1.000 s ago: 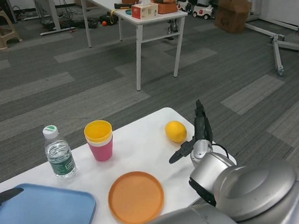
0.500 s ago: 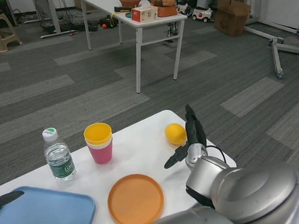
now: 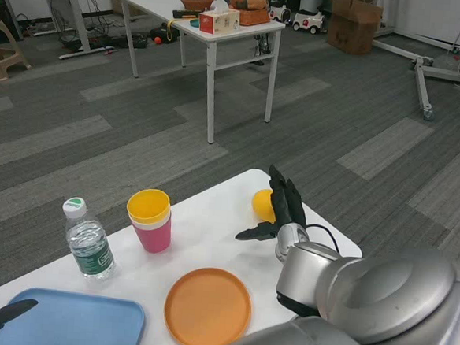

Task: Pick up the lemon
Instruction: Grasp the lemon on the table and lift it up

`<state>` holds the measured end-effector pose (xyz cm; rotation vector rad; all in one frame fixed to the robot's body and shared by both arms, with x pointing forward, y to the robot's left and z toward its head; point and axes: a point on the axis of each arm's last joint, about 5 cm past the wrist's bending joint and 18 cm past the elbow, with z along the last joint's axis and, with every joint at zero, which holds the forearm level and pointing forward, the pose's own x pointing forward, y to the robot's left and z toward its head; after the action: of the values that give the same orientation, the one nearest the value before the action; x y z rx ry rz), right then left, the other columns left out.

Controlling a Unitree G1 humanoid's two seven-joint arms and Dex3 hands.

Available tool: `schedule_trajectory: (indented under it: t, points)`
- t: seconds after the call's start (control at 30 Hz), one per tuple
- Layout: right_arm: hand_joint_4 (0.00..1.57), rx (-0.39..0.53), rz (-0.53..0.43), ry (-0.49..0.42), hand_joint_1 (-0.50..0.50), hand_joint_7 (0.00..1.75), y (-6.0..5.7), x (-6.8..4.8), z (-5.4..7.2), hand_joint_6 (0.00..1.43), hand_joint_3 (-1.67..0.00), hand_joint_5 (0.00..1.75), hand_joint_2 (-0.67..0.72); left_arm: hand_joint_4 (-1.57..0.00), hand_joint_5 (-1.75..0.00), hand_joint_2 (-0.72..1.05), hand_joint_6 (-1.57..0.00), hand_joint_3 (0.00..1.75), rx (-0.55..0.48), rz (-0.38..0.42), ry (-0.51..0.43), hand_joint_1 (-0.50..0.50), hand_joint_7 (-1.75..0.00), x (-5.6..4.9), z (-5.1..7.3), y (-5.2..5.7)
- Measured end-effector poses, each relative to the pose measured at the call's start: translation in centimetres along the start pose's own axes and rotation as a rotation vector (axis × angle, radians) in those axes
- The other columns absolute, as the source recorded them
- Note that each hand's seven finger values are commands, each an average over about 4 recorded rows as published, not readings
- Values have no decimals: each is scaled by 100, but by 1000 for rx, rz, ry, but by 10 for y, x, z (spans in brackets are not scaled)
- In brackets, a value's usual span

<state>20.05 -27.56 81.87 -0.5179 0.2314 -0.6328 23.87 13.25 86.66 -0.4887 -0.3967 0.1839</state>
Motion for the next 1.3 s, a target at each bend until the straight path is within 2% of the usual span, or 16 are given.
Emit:
schedule_trajectory:
  t: [0.17,0.27,0.43,0.63,0.73,0.97,1.03,1.3]
  points:
    - [0,-5,-5,9,-46,0,-1,-1,-1,0,-32,10,-54,0,0,-28,0,9,-1,0,0,-18,-7,0,0,0]
    - [0,1,-11,14,-46,0,-1,-1,-1,0,-32,10,-54,0,0,-33,0,9,-1,-1,0,-17,-7,0,0,0]
    - [0,10,-18,20,-46,0,-1,-1,-2,0,-40,10,-54,0,0,-28,0,9,0,0,0,-17,-7,0,0,0]
    - [0,10,-18,24,-46,0,-1,-1,-2,0,-40,10,-54,0,0,-30,0,9,0,0,0,-17,-7,0,0,0]
    - [0,-3,-18,30,-46,0,-2,-2,-3,0,-40,2,-54,0,0,-28,0,9,1,1,1,-17,-7,0,0,0]
    - [0,-29,-8,33,-46,0,-3,-3,-5,0,-52,0,-54,0,0,-28,0,9,1,1,2,-17,-7,0,0,0]
    - [0,-41,-5,38,-46,0,-3,-4,-6,0,-59,0,-54,0,0,-28,0,9,2,-2,2,-17,-7,-1,0,0]
    - [0,-81,2,57,-46,0,-6,-5,-9,0,-63,0,-54,0,0,-28,0,9,-3,-11,5,-14,-7,-3,-1,-1]
